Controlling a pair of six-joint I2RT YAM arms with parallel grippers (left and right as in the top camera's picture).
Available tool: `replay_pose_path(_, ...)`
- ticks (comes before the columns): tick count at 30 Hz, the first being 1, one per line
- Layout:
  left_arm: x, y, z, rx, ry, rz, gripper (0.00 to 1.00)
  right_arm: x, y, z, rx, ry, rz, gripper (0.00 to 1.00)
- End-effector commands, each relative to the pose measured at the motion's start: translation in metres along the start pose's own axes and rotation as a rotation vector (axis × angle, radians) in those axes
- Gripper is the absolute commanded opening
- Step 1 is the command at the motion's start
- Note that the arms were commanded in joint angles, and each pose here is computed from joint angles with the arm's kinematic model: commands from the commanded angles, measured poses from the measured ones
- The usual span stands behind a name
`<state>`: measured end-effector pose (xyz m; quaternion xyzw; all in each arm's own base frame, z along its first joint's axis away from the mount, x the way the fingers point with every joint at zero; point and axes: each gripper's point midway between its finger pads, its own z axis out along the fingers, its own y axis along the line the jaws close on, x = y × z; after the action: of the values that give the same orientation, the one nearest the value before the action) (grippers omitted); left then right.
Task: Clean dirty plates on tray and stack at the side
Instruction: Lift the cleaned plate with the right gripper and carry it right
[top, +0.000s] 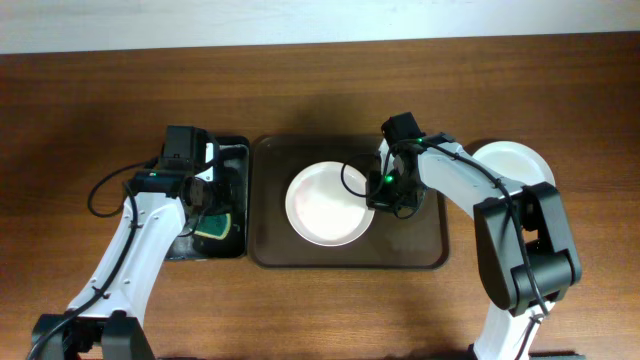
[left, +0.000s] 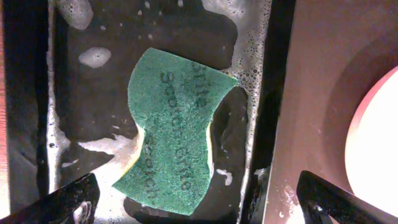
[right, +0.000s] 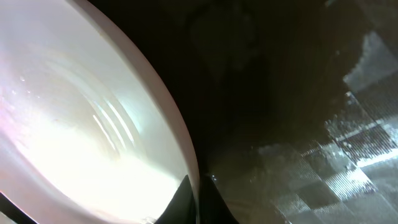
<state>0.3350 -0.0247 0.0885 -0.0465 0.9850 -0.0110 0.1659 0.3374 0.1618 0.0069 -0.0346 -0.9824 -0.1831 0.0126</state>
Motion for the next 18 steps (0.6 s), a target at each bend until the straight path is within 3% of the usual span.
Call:
replay_pose_path(1, -0.002, -0.003, -0.004, 0.019, -0.007, 0.003, 1.0, -0.015, 0.003, -0.042, 0.061, -0.133, -0.034, 0.04)
replay_pose_path(18, -0.003, -0.003, -0.004, 0.02, -0.011, 0.003, 1.0, -0.023, -0.033, -0.186, 0.565, -0.584, -0.116, 0.04)
